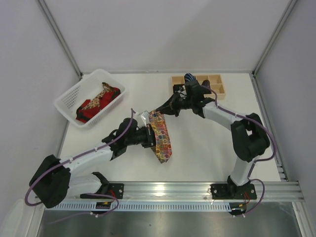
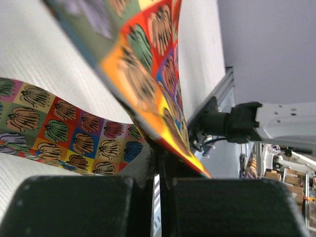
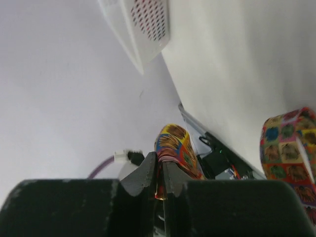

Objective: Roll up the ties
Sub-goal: Flatten the tie

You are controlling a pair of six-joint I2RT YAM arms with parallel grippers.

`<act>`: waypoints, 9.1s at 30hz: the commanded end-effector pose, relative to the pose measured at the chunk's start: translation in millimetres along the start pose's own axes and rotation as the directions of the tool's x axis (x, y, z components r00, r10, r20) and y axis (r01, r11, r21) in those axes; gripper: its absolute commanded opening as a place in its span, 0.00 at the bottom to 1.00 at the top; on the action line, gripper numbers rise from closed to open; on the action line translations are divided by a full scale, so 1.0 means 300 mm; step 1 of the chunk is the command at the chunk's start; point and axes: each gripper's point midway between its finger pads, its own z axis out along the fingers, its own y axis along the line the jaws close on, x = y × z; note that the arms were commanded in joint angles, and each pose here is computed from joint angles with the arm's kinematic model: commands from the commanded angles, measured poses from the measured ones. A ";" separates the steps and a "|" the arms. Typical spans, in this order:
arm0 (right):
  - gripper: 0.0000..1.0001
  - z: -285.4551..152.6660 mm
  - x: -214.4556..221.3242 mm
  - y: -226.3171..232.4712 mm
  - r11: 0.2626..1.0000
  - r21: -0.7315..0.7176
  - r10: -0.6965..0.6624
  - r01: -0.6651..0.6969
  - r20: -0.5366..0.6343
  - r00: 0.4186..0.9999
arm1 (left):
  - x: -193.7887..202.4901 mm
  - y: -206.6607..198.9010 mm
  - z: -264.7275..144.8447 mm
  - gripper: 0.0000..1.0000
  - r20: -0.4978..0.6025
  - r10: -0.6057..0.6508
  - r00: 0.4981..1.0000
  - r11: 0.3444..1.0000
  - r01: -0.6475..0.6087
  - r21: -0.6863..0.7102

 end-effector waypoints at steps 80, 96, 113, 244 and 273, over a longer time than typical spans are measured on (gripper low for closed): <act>0.00 -0.308 0.378 -0.868 0.355 0.780 -0.469 0.516 -0.329 0.819 | -0.212 0.409 -0.293 0.96 0.125 -0.098 0.987 0.858 0.148 -0.493; 0.00 -0.654 0.191 -0.530 0.607 0.756 -0.484 0.244 0.109 0.868 | -0.636 0.291 -0.001 1.00 -0.248 0.633 0.733 0.399 -0.584 -0.707; 0.00 -0.593 0.205 -0.450 0.727 0.628 -0.424 0.278 0.091 0.901 | -0.709 0.506 0.187 1.00 -0.478 0.659 0.581 0.177 -0.737 -0.652; 0.65 -0.578 -0.025 -0.567 0.752 0.644 -0.365 0.141 0.228 0.903 | -0.221 0.229 -0.260 0.01 -0.180 0.334 0.925 0.419 -0.317 -0.851; 0.48 -0.553 -0.158 -0.711 0.655 0.754 -0.298 0.046 0.202 0.933 | -0.238 0.248 -0.450 0.72 0.220 0.072 0.973 0.598 0.135 -0.790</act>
